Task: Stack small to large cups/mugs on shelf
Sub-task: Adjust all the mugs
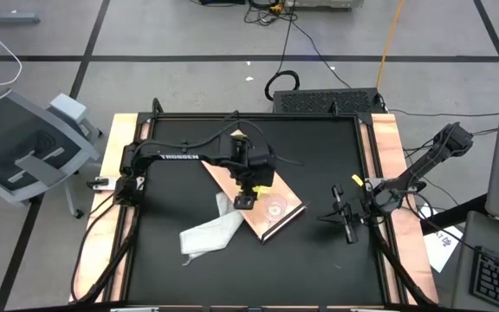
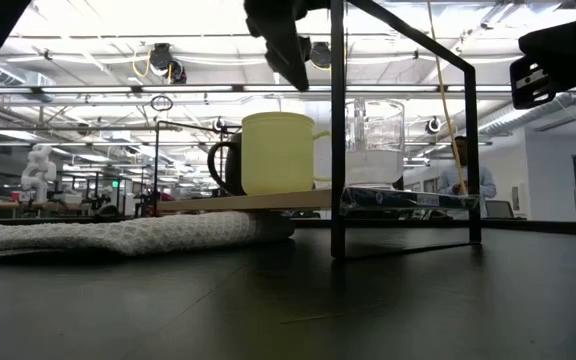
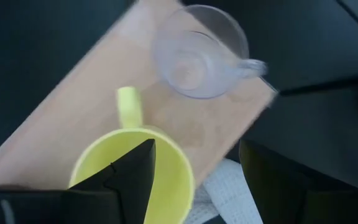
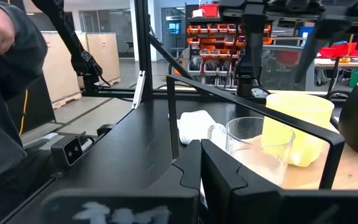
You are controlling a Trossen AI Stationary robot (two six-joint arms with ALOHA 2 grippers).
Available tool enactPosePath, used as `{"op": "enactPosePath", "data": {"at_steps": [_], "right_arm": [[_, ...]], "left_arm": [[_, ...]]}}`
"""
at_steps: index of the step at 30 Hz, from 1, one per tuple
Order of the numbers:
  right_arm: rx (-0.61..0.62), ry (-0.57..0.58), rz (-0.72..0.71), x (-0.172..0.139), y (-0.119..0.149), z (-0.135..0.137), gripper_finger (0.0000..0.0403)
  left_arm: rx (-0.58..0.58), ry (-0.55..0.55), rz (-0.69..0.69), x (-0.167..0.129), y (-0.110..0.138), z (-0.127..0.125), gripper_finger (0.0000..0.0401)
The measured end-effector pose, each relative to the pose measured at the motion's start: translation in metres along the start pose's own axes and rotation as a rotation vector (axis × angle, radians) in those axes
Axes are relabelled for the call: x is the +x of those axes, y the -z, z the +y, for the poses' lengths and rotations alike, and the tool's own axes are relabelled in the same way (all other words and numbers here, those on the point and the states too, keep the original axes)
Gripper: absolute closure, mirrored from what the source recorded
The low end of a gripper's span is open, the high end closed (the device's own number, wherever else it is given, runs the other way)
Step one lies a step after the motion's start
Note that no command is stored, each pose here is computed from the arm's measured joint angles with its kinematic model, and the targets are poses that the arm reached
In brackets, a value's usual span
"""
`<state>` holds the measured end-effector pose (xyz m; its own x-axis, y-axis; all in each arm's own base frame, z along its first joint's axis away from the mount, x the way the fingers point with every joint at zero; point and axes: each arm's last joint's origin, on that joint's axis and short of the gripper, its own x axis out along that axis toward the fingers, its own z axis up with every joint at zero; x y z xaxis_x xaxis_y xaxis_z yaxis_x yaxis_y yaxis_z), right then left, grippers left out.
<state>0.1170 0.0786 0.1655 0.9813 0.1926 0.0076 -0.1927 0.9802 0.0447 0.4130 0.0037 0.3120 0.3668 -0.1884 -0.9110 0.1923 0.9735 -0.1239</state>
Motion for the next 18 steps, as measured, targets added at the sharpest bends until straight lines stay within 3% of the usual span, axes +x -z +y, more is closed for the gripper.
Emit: {"op": "enactPosePath", "data": {"at_steps": [9,18], "right_arm": [[0.002,0.000,-0.003,0.000,0.000,0.000,0.0403],[0.006,0.000,-0.011,0.000,-0.001,0.000,0.0403]], "left_arm": [[-0.171,-0.046,-0.020,-0.001,-0.001,0.009,0.0167],[-0.390,0.025,0.015,-0.002,0.003,0.008,0.0167]]}}
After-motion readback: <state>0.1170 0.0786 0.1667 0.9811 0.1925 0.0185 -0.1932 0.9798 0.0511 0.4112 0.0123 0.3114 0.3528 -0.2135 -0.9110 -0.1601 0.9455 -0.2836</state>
